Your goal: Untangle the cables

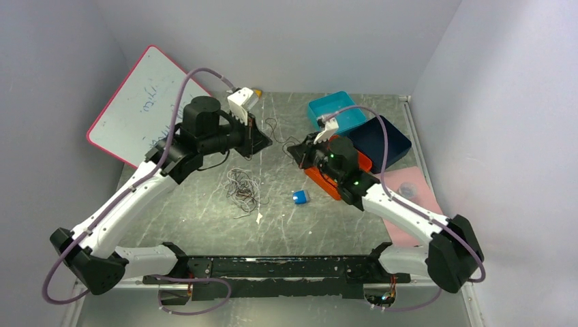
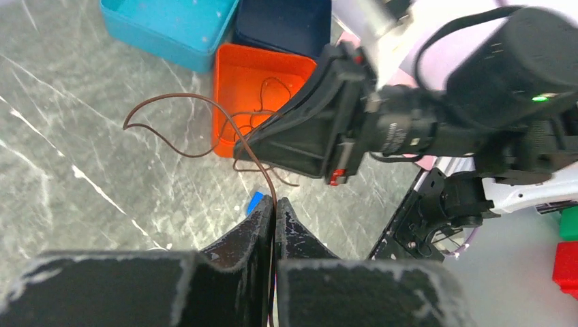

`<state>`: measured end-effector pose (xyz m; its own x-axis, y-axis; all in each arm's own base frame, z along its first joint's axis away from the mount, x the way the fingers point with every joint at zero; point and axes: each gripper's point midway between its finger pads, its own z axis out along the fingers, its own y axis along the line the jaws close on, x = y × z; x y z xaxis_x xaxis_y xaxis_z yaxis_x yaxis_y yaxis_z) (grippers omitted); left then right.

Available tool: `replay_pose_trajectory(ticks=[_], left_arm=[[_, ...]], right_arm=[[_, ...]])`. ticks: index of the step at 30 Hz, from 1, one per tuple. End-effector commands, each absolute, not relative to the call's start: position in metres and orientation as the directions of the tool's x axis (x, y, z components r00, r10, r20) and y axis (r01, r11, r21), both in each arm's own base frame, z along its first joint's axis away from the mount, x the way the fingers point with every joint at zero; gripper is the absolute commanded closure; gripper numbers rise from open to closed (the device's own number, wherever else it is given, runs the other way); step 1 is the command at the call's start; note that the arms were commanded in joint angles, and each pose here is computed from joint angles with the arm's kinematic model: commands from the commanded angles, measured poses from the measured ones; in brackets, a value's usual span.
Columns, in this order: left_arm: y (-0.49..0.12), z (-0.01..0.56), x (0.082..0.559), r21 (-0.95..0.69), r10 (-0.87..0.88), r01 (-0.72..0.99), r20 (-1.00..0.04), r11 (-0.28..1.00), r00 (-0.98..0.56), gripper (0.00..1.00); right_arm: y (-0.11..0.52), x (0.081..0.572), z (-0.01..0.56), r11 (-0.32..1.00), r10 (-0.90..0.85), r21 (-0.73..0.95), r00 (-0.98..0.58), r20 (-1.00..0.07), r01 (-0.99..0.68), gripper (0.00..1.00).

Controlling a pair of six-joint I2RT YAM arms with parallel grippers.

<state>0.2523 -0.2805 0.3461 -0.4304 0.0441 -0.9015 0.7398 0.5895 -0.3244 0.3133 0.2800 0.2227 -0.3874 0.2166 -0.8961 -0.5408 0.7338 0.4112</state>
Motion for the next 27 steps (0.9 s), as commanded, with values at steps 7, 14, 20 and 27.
replay_pose_trajectory(ticks=[7, 14, 20, 27], left_arm=[[-0.323, 0.305, 0.278, -0.411, 0.060, 0.737, -0.853, 0.536, -0.519, 0.93], [-0.373, 0.275, 0.319, -0.448, 0.096, 0.743, -0.823, 0.498, -0.561, 0.93], [-0.433, 0.228, 0.342, -0.436, 0.193, 0.756, -0.791, 0.488, -0.581, 0.93], [-0.483, 0.179, 0.363, -0.464, 0.241, 0.747, -0.748, 0.476, -0.619, 0.93]], right_arm=[[0.214, 0.326, 0.236, 0.867, 0.256, 0.398, -0.417, -0.872, -0.300, 1.00], [0.119, 0.354, 0.194, 0.885, 0.419, 0.466, -0.469, -0.778, 0.019, 1.00], [0.069, 0.359, 0.156, 0.883, 0.465, 0.424, -0.481, -0.743, 0.199, 1.00], [0.060, 0.364, 0.121, 0.880, 0.472, 0.412, -0.536, -0.700, 0.237, 1.00]])
